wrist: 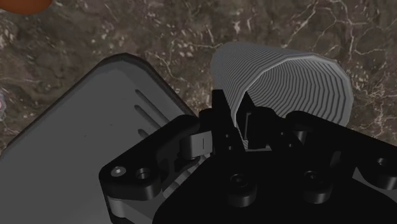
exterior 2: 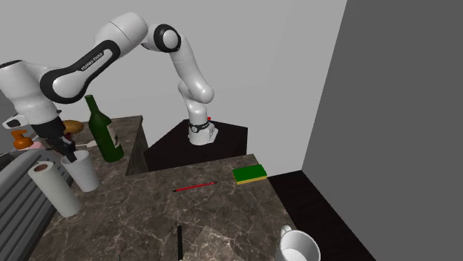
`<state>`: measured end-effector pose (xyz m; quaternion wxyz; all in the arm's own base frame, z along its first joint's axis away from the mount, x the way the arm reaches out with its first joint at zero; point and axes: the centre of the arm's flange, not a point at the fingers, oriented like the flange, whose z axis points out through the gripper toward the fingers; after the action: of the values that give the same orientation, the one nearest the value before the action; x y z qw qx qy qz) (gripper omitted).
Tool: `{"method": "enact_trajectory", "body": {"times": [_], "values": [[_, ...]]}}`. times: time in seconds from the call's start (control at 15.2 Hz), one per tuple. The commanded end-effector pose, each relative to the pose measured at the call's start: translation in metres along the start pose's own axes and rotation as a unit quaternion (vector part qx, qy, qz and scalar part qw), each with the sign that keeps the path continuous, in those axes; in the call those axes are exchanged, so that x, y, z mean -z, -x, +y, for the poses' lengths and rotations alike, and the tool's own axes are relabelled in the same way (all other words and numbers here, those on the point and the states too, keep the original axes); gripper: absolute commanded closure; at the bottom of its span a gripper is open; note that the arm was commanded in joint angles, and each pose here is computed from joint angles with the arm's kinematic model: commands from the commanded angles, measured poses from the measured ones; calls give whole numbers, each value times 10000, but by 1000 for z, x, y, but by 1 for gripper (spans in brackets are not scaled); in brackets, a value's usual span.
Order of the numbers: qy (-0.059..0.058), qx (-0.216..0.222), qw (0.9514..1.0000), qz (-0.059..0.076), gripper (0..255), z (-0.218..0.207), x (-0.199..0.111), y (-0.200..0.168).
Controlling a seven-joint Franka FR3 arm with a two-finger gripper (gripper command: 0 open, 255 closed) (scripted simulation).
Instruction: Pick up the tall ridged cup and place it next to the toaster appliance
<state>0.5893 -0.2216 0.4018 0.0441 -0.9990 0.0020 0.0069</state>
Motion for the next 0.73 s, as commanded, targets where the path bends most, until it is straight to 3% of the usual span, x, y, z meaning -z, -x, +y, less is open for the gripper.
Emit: {"method": "enact_trajectory", "body": {"times": [0.0,0.33,0.4,0.66], "values": [[1,0,10000,3,255,0,-1,0],[1,0,10000,3,255,0,-1,0],[1,0,10000,3,0,0,-1,0],[1,0,10000,3,0,0,-1,0]]}}
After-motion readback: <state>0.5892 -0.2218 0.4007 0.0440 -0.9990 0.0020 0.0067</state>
